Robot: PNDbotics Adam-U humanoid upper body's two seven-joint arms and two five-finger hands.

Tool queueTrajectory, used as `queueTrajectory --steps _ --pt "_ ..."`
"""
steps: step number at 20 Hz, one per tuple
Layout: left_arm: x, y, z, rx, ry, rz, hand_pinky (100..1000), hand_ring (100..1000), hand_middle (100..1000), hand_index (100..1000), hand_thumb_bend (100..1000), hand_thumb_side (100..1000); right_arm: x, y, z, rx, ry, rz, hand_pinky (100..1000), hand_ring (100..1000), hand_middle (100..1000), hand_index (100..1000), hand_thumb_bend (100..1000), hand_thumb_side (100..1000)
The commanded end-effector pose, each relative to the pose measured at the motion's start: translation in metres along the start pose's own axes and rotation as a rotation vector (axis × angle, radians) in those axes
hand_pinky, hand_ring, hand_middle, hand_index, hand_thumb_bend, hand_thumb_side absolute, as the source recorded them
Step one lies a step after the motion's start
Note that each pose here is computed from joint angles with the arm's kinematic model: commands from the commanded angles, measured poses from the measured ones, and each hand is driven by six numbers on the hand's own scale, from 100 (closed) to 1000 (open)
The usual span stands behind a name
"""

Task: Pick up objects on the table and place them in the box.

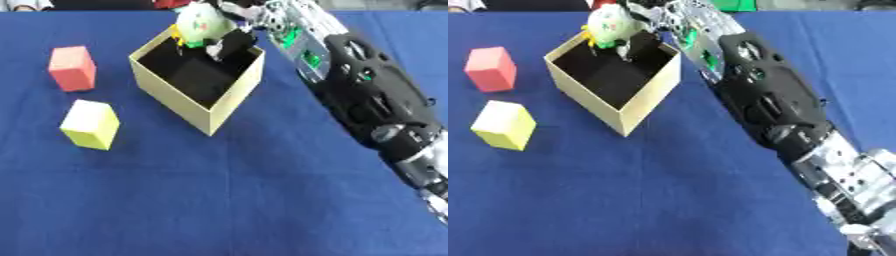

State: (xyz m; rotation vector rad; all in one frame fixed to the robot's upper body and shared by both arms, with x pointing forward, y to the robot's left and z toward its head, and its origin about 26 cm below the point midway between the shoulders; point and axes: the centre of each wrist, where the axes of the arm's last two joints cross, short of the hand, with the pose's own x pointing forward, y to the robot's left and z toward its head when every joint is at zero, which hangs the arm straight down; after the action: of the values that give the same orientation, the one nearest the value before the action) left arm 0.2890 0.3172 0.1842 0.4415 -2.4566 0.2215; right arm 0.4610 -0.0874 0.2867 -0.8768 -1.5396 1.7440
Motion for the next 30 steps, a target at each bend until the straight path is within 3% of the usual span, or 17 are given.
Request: queueTrajectory --steps 1,4,8,11,16,20,23,24,25,30 --pt "0.007 -0.001 -0.006 -0.006 -0.032 0.010 720 662 655 772 231 985 0.002 -0.017 0.002 -0.027 0.006 0.061 962 1000 995 1000 264 574" --pt "0.007 -0.001 -0.006 -0.006 -0.031 0.010 720 662 654 772 231 984 0.002 -0.019 0.003 -0.031 0.017 0.104 985 1000 1000 1000 403 728" --pt "0.007 -0.001 -0.005 -0.006 -0.031 0.010 720 662 653 772 231 985 0.001 -0.019 0.004 -0.015 0.036 0.153 1000 1000 1000 1000 512 846" --pt "0.007 -0.001 -0.005 -0.006 -0.031 0.010 720 661 653 772 232 986 0.000 -0.020 0.005 -0.007 0.046 0.178 998 1000 1000 1000 507 838" --pt "0.007 -0.001 -0.005 -0.005 -0.031 0.010 719 662 652 771 232 986 -0.002 -0.023 0.008 -0.027 0.046 0.173 997 1000 1000 1000 456 825" --pt "0.007 0.000 -0.005 -0.003 -0.031 0.007 720 662 653 771 233 986 -0.008 -0.033 0.019 -0.103 0.064 0.148 988 1000 1000 1000 350 764" --pt "0.007 0.000 -0.005 -0.003 -0.032 0.005 720 663 654 771 232 986 -0.016 -0.046 0.033 -0.196 0.081 0.109 967 1000 1000 1000 199 675" --pt "0.007 0.000 -0.005 -0.003 -0.032 0.004 720 663 655 771 232 986 -0.019 -0.051 0.039 -0.231 0.087 0.096 965 1000 1000 1000 178 666" --pt "0.007 0.000 -0.006 -0.005 -0.033 0.003 720 664 657 772 230 985 -0.023 -0.056 0.045 -0.268 0.095 0.083 951 1000 983 994 100 670" --pt "0.010 0.005 -0.011 -0.051 -0.057 -0.048 722 674 672 779 213 974 -0.045 -0.079 0.081 -0.456 0.160 -0.006 915 953 907 955 100 734"
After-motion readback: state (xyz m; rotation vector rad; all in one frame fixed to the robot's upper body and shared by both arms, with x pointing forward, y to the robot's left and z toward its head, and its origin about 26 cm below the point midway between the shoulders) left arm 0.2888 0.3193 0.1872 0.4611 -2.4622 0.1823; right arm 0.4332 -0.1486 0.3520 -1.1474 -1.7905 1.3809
